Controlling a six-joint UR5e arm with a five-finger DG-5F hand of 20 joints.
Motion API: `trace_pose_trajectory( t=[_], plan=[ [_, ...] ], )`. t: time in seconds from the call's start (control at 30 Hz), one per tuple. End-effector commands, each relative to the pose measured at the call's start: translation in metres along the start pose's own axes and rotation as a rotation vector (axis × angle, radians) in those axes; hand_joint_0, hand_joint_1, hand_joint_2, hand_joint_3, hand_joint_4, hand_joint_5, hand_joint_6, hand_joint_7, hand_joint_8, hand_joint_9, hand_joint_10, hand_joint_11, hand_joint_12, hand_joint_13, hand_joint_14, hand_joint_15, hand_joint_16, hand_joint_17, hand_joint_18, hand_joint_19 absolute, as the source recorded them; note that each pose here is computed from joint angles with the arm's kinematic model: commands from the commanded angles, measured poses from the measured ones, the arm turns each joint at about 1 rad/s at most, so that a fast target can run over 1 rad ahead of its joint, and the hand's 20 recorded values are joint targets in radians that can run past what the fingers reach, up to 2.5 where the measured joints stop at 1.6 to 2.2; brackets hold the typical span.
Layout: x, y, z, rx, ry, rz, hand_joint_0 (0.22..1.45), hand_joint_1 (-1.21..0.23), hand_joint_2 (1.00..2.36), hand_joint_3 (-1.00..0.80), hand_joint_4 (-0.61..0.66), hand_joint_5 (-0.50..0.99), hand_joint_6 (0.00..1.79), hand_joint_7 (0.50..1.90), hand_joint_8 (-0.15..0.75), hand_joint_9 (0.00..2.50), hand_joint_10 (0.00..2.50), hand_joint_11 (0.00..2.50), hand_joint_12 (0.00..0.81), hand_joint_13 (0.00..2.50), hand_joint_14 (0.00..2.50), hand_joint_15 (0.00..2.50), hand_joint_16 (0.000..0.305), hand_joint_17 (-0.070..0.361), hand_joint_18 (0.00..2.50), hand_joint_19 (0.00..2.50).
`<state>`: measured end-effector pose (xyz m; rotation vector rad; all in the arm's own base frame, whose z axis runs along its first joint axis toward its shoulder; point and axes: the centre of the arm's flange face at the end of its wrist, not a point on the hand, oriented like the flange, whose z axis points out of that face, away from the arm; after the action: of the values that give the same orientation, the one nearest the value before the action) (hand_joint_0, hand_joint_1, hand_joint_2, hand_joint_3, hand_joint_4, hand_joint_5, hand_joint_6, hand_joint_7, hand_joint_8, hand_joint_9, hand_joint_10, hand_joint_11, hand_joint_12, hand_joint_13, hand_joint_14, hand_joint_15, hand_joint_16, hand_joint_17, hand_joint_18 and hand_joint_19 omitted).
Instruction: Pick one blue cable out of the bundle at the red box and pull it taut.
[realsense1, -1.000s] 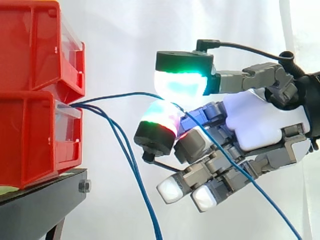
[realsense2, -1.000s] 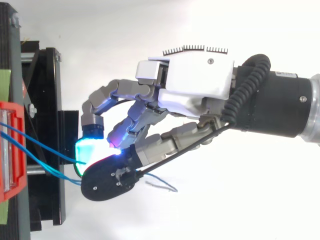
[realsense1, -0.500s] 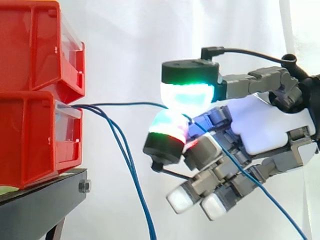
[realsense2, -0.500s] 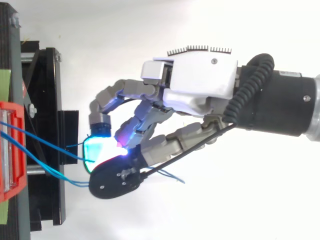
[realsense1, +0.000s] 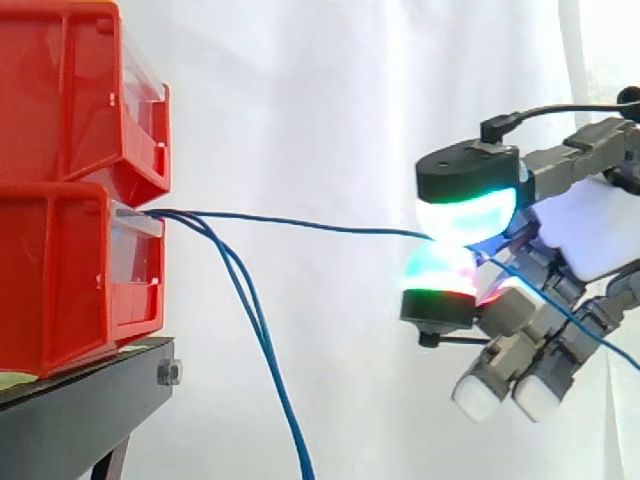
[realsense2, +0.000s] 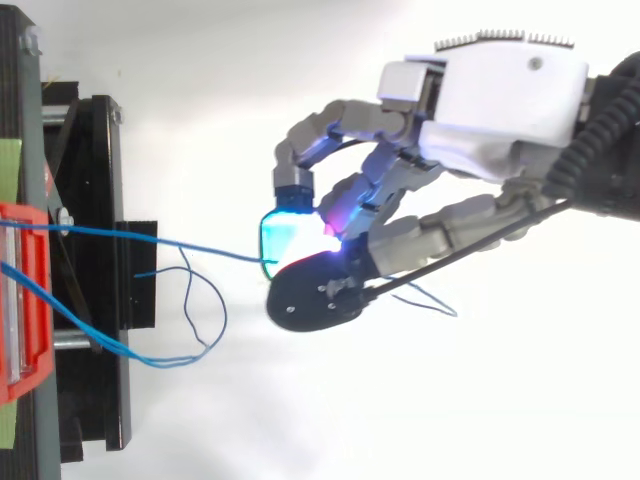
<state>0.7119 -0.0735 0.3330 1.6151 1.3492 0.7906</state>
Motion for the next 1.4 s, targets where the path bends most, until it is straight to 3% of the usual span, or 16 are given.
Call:
trace_pose_trajectory(
  t=[0.0,0.07,0.13,0.17,0.2,0.33,0.4,0.57,1.37],
  plan=[
    [-0.007,-0.003,-0.014,0.019,-0.006,-0.011,0.63,-0.84,1.01,0.06,-0.08,-0.13,0.89,1.22,0.371,1.00,0.01,1.08,0.406,0.60,0.01,0.34,0.061,0.137,0.65,0.38],
    [-0.009,-0.010,-0.023,-0.007,-0.002,-0.002,0.63,-0.84,1.01,0.06,-0.08,-0.13,0.89,1.22,0.373,1.00,0.02,1.08,0.407,0.60,0.01,0.34,0.061,0.137,0.65,0.38],
    [-0.009,-0.013,-0.031,-0.080,0.007,0.020,0.63,-0.84,1.01,0.06,-0.08,-0.13,0.89,1.21,0.372,1.00,0.01,1.07,0.407,0.59,0.01,0.33,0.061,0.137,0.65,0.38],
    [-0.009,-0.013,-0.031,-0.080,0.007,0.020,0.63,-0.84,1.01,0.06,-0.08,-0.13,0.89,1.22,0.371,0.99,0.01,1.07,0.407,0.59,0.01,0.33,0.061,0.137,0.65,0.38],
    [-0.013,-0.018,-0.043,-0.164,0.004,0.044,0.63,-0.84,1.01,0.06,-0.08,-0.13,0.89,1.22,0.370,0.99,0.01,1.06,0.407,0.59,0.01,0.34,0.061,0.137,0.65,0.38],
    [-0.018,-0.032,-0.047,-0.246,-0.014,0.069,0.63,-0.84,1.01,0.05,-0.09,-0.13,0.89,1.22,0.373,0.99,0.01,1.07,0.407,0.59,0.01,0.33,0.061,0.136,0.64,0.38],
    [-0.016,-0.030,-0.044,-0.280,-0.013,0.083,0.63,-0.84,1.01,0.05,-0.09,-0.13,0.89,1.21,0.373,0.99,0.01,1.06,0.407,0.58,0.01,0.33,0.060,0.136,0.64,0.38],
    [-0.015,-0.028,-0.042,-0.300,-0.011,0.083,0.63,-0.84,1.01,0.05,-0.09,-0.13,0.89,1.22,0.373,0.99,0.01,1.06,0.406,0.58,0.01,0.33,0.060,0.136,0.64,0.38],
    [-0.013,-0.028,-0.043,-0.299,-0.007,0.082,0.63,-0.84,1.01,0.06,-0.10,-0.13,0.89,1.22,0.370,0.97,0.01,1.04,0.402,0.56,0.01,0.31,0.060,0.135,0.62,0.37]
  ],
)
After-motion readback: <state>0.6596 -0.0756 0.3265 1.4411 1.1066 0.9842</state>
